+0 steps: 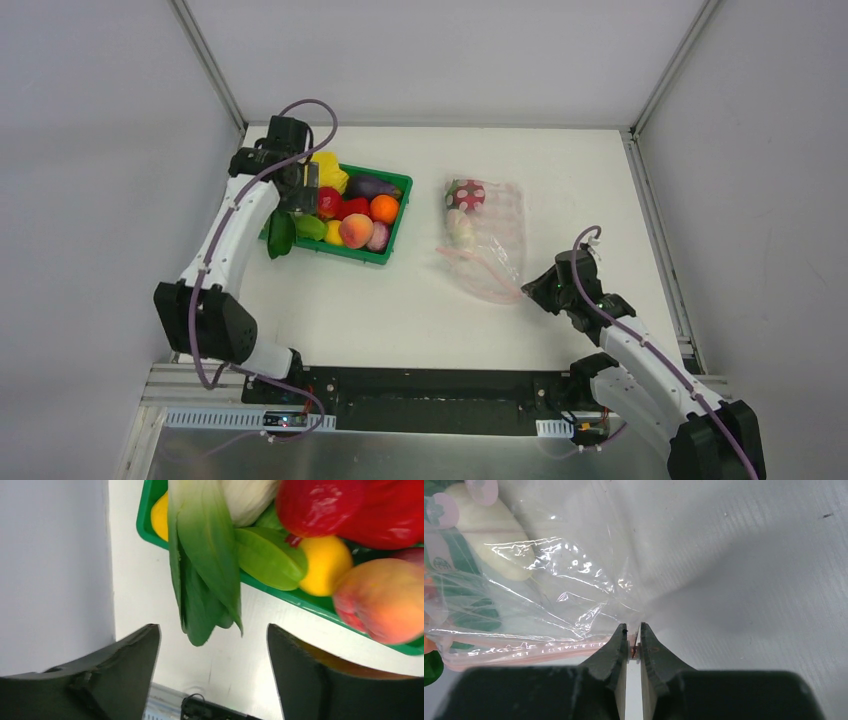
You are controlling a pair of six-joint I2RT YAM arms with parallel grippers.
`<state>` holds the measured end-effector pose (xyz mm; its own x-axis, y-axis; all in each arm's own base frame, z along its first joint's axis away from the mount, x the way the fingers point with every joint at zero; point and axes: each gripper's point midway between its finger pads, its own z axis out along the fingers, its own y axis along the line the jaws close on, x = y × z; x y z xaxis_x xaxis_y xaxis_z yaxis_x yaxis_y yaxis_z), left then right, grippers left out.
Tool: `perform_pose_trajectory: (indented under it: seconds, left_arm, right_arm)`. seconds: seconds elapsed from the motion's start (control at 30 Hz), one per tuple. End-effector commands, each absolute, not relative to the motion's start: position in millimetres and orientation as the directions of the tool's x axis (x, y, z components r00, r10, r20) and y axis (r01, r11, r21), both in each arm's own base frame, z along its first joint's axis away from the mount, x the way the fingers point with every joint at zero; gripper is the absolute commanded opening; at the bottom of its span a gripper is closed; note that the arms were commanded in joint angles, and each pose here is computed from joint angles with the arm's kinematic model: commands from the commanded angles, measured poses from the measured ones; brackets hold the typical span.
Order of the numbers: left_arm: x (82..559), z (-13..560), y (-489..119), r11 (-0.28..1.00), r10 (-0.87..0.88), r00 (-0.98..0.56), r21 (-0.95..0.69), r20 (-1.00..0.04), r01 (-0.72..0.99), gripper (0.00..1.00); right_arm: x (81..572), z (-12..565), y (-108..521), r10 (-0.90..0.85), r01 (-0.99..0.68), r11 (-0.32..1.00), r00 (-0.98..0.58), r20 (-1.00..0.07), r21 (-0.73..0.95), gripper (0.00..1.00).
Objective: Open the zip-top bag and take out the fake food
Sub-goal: Place the fake vegetable in the bin, then pick up the fake vegetable from the zipper food storage bag.
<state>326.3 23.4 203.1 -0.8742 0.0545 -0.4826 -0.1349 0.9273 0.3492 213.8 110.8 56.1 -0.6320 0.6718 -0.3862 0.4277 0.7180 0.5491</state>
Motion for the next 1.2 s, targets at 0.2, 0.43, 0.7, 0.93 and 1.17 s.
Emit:
perform_pose_trajectory:
  seconds: [0.2,0.43,0.7,0.93,1.17]
  left_arm:
    - [308.2,281.0,-17.1,0.988,-0.125,-0.571,-0.052,-0.811,-0.143,0.99]
    - [283.9,272.4,-67.5,0.957,-0.244,-0.628,-0.287,-0.738,-0.034,0.91]
    - [250.4,239.2,-139.2,0.921,-0.221,-0.664,-0.377,-0.714,0.100,0.84]
    - [241.0,220.6,-176.3,0.905,-0.241,-0.656,-0.409,-0.715,0.113,0.79]
    - [240.6,210.7,-222.0,0.894,-0.223,-0.632,-0.414,-0.742,0.170,0.69]
  right_arm:
    - [220.8,76.5,106.1,0.653,0.394,0.740,-0.615,-0.442,0.546,0.01]
    - [220.4,88.6,108.1,0.650,0.376,0.739,-0.618,-0.443,0.559,0.01]
    - [218.2,97.8,114.1,0.674,0.384,0.709,-0.618,-0.406,0.592,0.01]
    - [214.9,97.8,122.5,0.701,0.405,0.668,-0.623,-0.346,0.625,0.00]
    - [210.4,102.2,132.6,0.739,0.429,0.603,-0.617,-0.270,0.673,0.00]
